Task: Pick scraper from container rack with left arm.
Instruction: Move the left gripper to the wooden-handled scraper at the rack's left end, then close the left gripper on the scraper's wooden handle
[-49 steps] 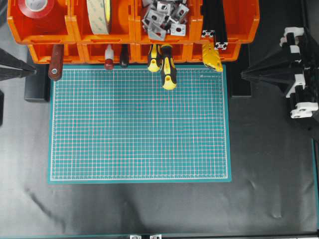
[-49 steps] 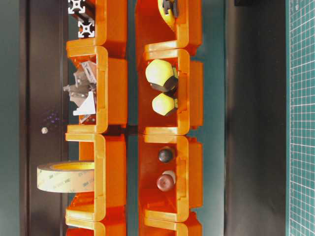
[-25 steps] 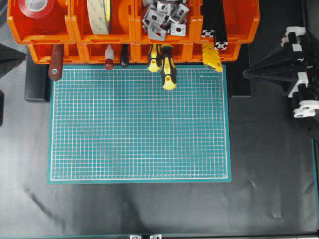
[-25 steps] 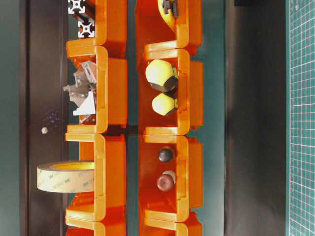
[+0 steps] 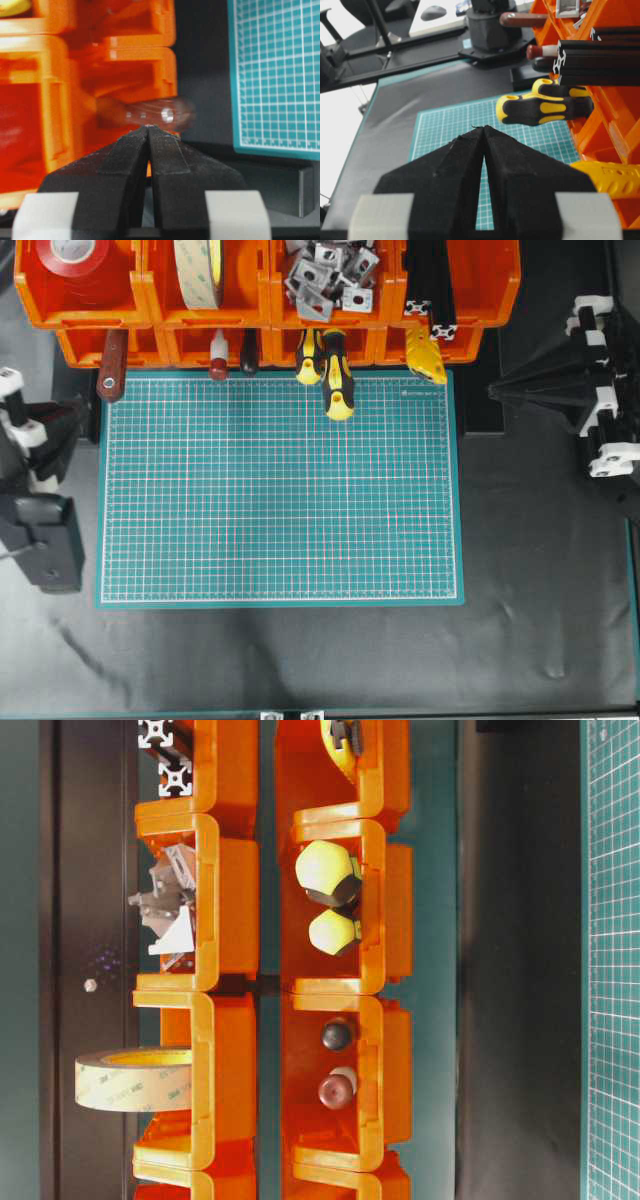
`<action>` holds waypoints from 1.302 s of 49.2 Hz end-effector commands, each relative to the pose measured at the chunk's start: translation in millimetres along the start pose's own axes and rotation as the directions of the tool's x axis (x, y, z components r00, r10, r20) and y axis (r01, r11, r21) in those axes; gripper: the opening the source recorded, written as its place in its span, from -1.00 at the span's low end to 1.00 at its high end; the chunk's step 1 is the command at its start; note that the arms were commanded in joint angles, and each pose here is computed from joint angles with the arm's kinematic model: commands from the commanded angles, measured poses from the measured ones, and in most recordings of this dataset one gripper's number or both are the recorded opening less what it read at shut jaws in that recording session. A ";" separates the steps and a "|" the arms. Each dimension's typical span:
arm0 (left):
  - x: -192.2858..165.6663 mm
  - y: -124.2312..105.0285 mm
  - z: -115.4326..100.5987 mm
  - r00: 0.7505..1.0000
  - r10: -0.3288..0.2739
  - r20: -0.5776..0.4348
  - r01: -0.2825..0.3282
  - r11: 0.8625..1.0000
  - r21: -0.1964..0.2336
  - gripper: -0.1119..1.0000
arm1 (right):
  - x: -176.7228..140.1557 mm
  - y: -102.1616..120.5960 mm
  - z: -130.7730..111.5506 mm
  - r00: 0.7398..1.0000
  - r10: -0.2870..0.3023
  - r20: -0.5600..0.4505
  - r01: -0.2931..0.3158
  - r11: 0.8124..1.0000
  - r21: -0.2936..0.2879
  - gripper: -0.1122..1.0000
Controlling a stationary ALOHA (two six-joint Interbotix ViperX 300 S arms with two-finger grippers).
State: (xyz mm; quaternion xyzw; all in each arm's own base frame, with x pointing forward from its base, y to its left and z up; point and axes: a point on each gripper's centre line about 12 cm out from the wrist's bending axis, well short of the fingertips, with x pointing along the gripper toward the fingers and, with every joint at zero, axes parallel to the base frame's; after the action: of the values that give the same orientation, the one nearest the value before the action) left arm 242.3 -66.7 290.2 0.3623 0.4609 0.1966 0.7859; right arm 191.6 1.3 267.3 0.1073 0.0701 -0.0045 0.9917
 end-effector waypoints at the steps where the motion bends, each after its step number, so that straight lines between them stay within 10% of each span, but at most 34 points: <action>1: -0.7 -0.1 2.0 1.000 -0.003 0.028 0.003 1.000 -0.008 -0.80 | 0.8 3.2 13.1 1.000 0.007 0.025 -0.007 1.000 0.001 -0.79; 21: 8.9 2.6 -1.8 0.996 -0.046 0.076 0.048 0.998 -0.036 -0.71 | -0.5 2.6 9.9 1.000 0.003 0.002 -0.003 1.000 0.003 -0.79; 38: 40.7 1.1 -7.1 0.992 -0.093 0.090 0.099 0.993 -0.063 0.82 | -1.3 2.6 10.1 1.000 0.004 0.005 -0.004 1.000 0.001 -0.79; 64: 67.5 1.2 -31.7 0.996 -0.083 0.014 0.084 0.994 -0.068 0.84 | -2.2 5.0 9.9 1.000 0.017 0.007 -0.017 1.000 0.001 -0.79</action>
State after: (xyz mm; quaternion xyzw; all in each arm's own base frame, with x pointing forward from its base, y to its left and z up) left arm 247.7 -12.4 236.9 0.3233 0.4735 0.1768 0.8000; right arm 188.6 3.4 266.4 0.1069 0.0799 0.0004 0.9911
